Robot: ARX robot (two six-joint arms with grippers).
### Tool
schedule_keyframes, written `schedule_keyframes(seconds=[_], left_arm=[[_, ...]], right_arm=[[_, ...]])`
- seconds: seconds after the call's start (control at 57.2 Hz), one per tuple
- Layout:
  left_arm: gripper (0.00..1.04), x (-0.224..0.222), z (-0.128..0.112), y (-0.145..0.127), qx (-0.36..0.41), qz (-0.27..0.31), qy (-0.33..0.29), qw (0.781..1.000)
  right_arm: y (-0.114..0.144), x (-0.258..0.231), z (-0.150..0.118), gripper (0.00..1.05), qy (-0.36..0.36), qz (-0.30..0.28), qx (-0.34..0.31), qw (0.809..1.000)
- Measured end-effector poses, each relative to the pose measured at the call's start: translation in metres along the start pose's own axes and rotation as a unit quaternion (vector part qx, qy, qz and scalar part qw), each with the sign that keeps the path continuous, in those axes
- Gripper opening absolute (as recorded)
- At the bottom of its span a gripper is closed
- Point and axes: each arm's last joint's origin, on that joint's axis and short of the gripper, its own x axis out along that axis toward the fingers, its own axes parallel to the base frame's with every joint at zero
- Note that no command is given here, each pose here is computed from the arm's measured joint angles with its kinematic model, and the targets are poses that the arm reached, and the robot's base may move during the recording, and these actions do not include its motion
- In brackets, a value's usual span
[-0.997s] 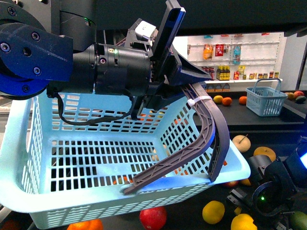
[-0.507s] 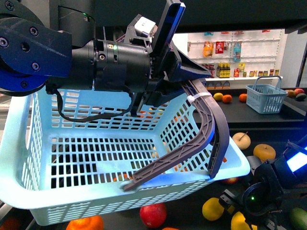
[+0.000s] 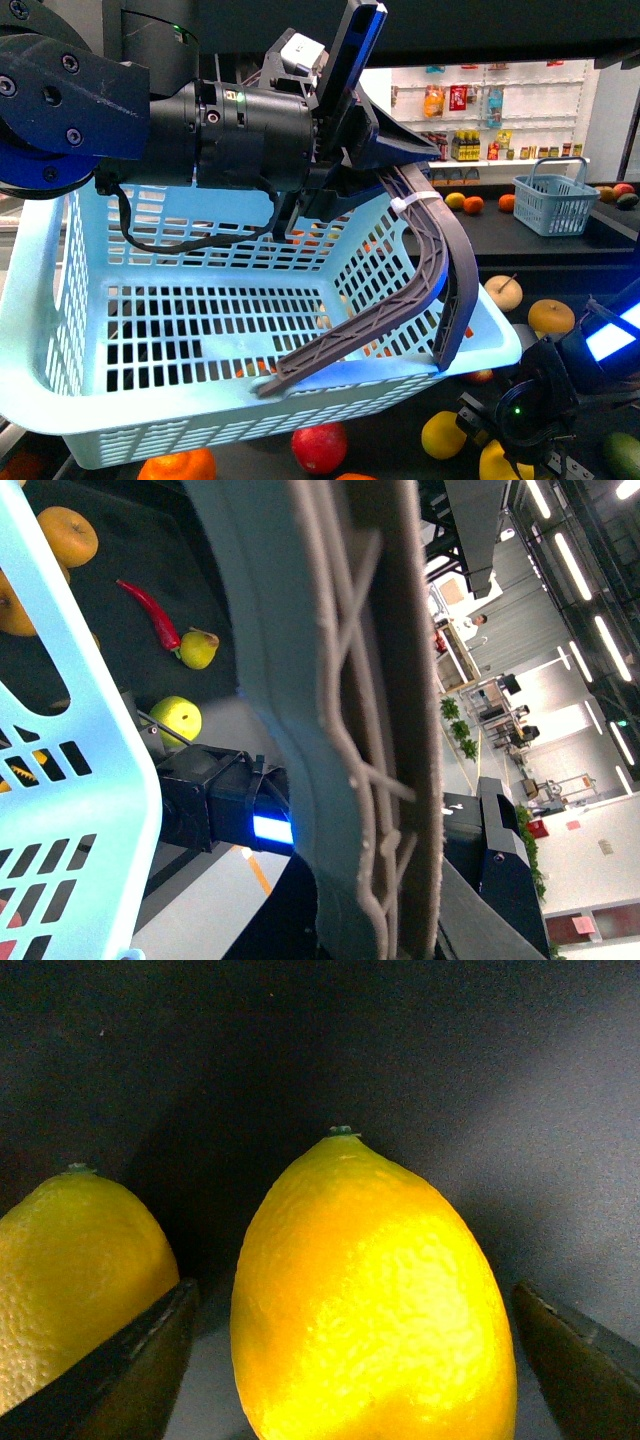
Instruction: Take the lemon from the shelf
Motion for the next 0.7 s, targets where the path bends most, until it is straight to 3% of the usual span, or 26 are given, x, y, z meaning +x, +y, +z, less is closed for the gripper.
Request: schedule_keyframes(seconds=[0.087,0.175,0.437,0.699], left_arm=[[0.10,0.000,0.000,0.000,0.000,0.000,0.000,1.000],[0.10,0.000,0.000,0.000,0.000,0.000,0.000,1.000],[0.10,0.000,0.000,0.000,0.000,0.000,0.000,1.000],[0.10,0.000,0.000,0.000,0.000,0.000,0.000,1.000]], right_arm=[[0.000,0.000,0.000,0.70,0.001,0.000,-0.006,1.000],[-0.002,0.001,-0.001,0.67,0.003,-0.001,-0.007,1.000],[-0.021,-0.008,0.003,0.65,0.006,-0.006,-0.006,1.000],[-0.065,-0.056,0.045,0.65,-0.057,0.002,-0.026,0.998]])
